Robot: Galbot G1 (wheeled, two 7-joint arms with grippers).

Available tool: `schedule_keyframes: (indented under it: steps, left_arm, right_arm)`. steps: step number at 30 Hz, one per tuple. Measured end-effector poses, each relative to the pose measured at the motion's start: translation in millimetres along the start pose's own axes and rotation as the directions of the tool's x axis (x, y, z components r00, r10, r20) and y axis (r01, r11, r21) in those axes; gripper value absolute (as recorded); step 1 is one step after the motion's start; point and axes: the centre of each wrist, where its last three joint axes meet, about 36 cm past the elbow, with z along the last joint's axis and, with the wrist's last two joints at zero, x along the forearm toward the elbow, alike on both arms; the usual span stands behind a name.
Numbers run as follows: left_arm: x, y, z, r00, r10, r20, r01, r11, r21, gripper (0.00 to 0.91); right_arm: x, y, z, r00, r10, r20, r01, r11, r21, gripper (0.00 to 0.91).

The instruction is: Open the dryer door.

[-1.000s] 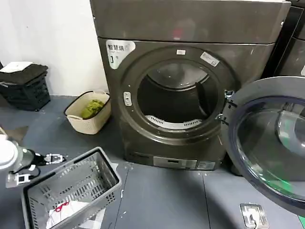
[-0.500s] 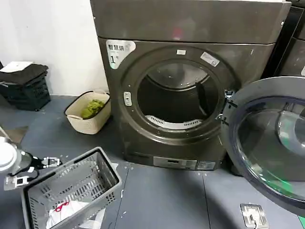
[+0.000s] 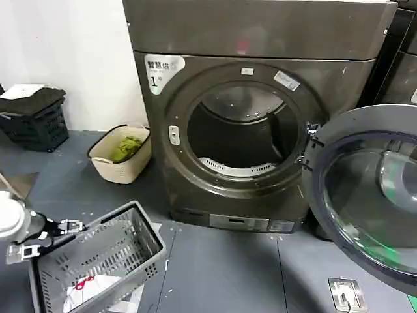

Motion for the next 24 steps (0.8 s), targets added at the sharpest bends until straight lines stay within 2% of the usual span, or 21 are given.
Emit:
schedule_keyframes:
  steps: [11, 24]
  left_arm:
    - [-4.2, -0.7, -8.0, 0.997, -0.041, 0.06, 0.041, 0.999, -0.006, 0.907]
    - [-4.7, 0.8, -9.0, 0.997, -0.05, 0.065, 0.05, 0.999, -0.002, 0.907]
  right_arm:
    - [2.0, 2.2, 1.6, 1.0, -0.005, -0.003, 0.005, 1.0, 0.0, 0.907]
    - [2.8, 1.3, 1.1, 1.0, -0.006, -0.004, 0.006, 1.0, 0.002, 0.907]
